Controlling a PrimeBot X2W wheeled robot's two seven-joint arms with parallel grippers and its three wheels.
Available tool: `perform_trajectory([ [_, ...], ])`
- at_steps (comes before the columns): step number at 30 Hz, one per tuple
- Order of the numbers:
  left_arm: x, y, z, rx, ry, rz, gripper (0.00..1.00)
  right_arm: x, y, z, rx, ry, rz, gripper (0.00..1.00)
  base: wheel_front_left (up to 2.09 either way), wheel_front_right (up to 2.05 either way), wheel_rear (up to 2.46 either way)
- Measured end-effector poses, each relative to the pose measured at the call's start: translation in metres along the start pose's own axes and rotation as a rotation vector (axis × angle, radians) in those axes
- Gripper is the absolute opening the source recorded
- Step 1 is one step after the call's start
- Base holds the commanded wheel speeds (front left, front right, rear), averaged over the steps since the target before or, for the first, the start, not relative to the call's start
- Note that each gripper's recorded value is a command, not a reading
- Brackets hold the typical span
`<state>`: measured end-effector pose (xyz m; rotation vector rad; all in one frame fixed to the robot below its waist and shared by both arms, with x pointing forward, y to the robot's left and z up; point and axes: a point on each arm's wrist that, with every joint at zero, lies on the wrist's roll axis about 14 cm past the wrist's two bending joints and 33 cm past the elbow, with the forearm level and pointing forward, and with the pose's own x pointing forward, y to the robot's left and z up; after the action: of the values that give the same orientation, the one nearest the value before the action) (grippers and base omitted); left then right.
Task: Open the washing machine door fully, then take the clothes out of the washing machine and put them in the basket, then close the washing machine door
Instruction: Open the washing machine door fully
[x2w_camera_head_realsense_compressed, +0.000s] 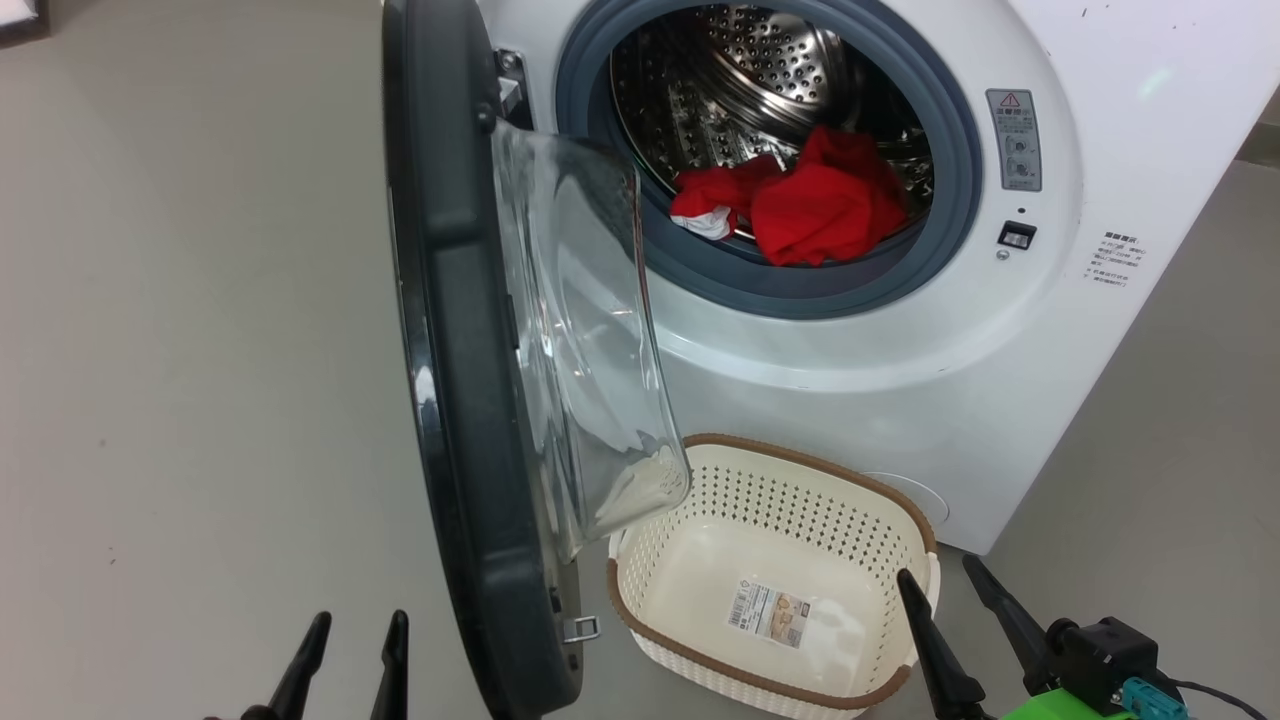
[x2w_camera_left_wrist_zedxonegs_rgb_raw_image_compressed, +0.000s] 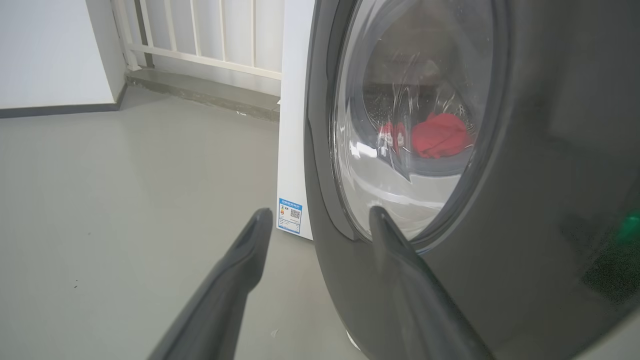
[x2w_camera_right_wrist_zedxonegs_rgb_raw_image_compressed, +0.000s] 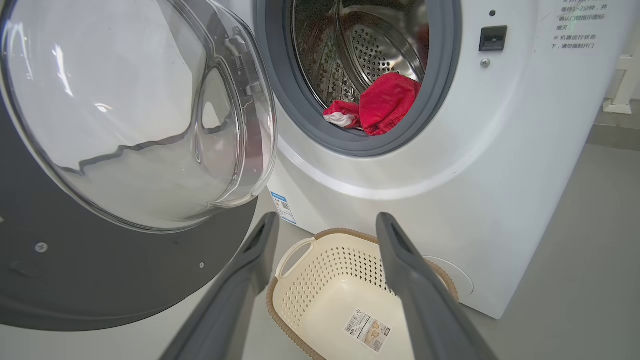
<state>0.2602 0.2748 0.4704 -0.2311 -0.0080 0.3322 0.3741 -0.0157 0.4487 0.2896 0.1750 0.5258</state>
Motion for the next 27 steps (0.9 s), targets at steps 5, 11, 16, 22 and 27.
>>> perform_trajectory([
  [5,0.0,-0.001,0.0,0.0,-0.001,-0.002,1.0,0.0,0.003,0.002,0.006,-0.008,0.0,1.0,0.0,0.0,0.0],
  [11,-0.001,0.0,0.002,-0.003,-0.009,-0.003,0.56,0.0,0.005,0.004,0.002,-0.016,0.002,1.0,0.0,0.0,0.0],
  [16,0.0,0.006,0.017,-0.013,-0.059,0.016,0.0,0.001,0.008,0.006,0.002,-0.023,0.006,1.0,0.0,0.0,0.0],
  [22,0.006,0.002,0.107,0.004,-0.337,-0.002,0.0,-0.002,0.008,0.007,-0.006,-0.026,0.006,1.0,0.0,0.0,0.0],
  [27,-0.006,-0.047,0.172,0.051,-0.552,-0.143,0.0,-0.002,0.008,0.009,-0.007,-0.032,0.003,1.0,0.0,0.0,0.0],
])
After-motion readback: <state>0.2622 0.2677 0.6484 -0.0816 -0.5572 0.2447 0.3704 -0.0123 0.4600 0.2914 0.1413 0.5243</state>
